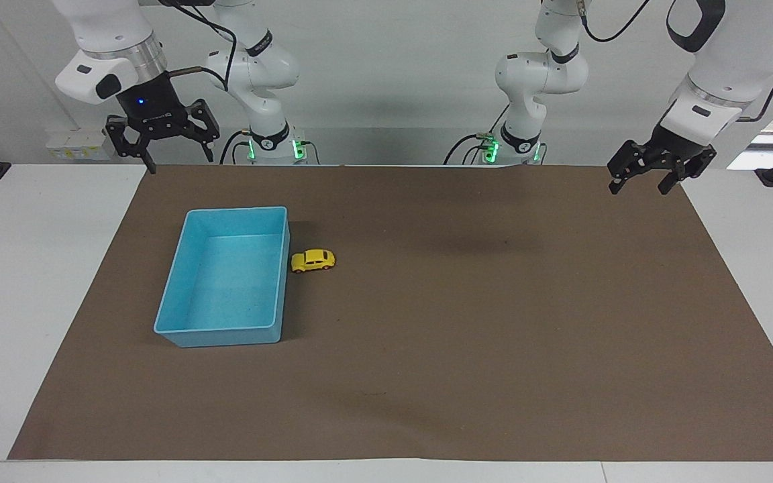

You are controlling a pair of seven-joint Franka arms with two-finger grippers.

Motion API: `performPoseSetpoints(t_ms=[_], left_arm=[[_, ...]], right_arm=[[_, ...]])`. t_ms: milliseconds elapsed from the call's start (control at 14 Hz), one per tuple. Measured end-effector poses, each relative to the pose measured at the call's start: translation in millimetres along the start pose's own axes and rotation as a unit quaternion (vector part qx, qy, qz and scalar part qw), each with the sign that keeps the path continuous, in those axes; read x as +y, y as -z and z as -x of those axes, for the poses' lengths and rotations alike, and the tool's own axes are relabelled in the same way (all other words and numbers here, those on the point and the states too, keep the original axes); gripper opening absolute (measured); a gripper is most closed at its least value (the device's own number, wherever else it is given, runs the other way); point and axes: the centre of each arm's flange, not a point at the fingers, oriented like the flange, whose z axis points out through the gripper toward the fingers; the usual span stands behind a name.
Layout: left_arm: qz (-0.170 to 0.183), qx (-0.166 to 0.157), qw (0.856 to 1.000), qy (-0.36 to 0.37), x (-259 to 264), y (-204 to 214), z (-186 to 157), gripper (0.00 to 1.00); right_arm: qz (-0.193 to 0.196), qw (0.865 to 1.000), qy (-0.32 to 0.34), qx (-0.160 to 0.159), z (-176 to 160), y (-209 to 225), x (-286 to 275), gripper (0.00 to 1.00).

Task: Wind up and store yellow beetle car
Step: 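Return the left gripper to rest while the right gripper reaches the bin, then grasp the yellow car beside the bin with the right gripper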

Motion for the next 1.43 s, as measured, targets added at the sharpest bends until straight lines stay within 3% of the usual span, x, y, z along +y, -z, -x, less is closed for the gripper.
performPoseSetpoints(t_ms=[143,358,716,1003,1433], left_arm=[[0.0,0.0,1.0,0.0,0,0,0,1.0],[0.0,0.0,1.0,0.0,0,0,0,1.0],[0.0,0.0,1.0,0.0,0,0,0,1.0],[0.0,0.0,1.0,0.0,0,0,0,1.0],[0.0,0.0,1.0,0.0,0,0,0,1.0]], right_arm=[[0.004,0.997,0.077,0.011,-10,-1,-18,1.0],[0.006,0.979,0.205,0.015,-19,-12,-36,1.0],[0.008,0.948,0.317,0.017,-26,-31,-67,1.0],[0.014,0.929,0.369,0.034,-42,-77,-110,1.0],[0.008,0.917,0.398,0.02,-44,-152,-134,1.0]])
